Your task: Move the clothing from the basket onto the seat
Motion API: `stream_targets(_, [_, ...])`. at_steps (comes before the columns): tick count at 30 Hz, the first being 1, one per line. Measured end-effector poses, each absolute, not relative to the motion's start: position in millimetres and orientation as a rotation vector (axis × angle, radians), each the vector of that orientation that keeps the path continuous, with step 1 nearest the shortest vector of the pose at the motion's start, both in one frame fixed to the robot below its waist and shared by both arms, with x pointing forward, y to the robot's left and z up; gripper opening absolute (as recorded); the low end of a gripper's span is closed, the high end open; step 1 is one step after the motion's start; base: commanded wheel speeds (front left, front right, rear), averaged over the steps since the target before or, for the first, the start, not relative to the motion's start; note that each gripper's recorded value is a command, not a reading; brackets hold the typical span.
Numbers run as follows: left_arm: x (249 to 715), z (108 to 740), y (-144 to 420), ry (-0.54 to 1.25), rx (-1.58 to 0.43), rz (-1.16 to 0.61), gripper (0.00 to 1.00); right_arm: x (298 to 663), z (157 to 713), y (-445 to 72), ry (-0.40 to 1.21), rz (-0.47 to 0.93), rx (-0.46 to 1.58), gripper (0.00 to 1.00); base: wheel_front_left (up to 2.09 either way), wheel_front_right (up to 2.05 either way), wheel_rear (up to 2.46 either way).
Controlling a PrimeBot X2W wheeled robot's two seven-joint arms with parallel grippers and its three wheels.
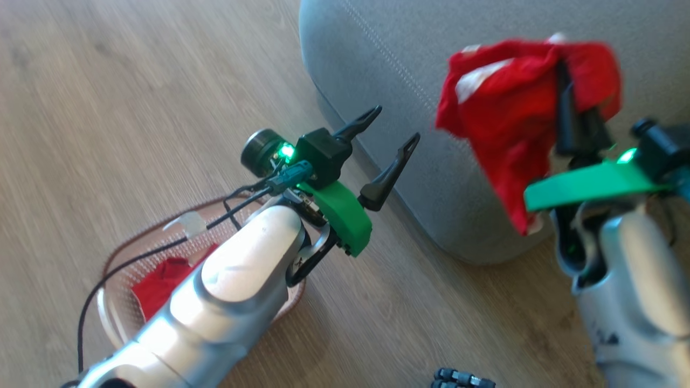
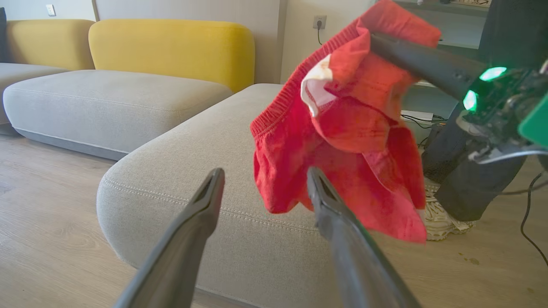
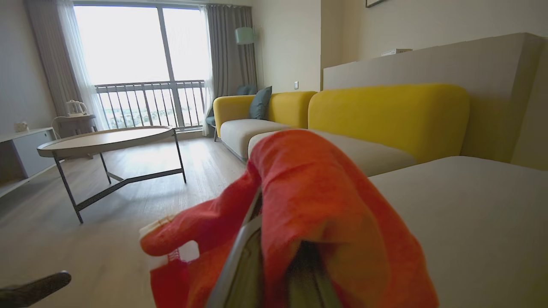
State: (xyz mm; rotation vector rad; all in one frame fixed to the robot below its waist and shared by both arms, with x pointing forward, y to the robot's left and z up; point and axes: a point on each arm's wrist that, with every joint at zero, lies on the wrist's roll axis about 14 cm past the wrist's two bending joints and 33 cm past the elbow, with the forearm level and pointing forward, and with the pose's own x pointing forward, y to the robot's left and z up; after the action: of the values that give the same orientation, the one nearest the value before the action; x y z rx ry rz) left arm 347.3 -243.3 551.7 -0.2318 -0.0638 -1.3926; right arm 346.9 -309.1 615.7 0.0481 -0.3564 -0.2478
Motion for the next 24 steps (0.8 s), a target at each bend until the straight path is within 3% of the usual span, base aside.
stream_targets(12, [377.1,511.0,-238.4,-0.029,-0.246,-1.394,1.0,398.6,640.7,-374.8,-0.343,-0.346,-0.129,0.0,0.0,0.0,0.0])
stream_targets(24, [412.0,461.7,-228.1,0.037,-0.279,-1.363,1.0,475.6,645.8,-410.9,-0.304,-0.361,-0.248,0.0,0.0,0.0,0.0])
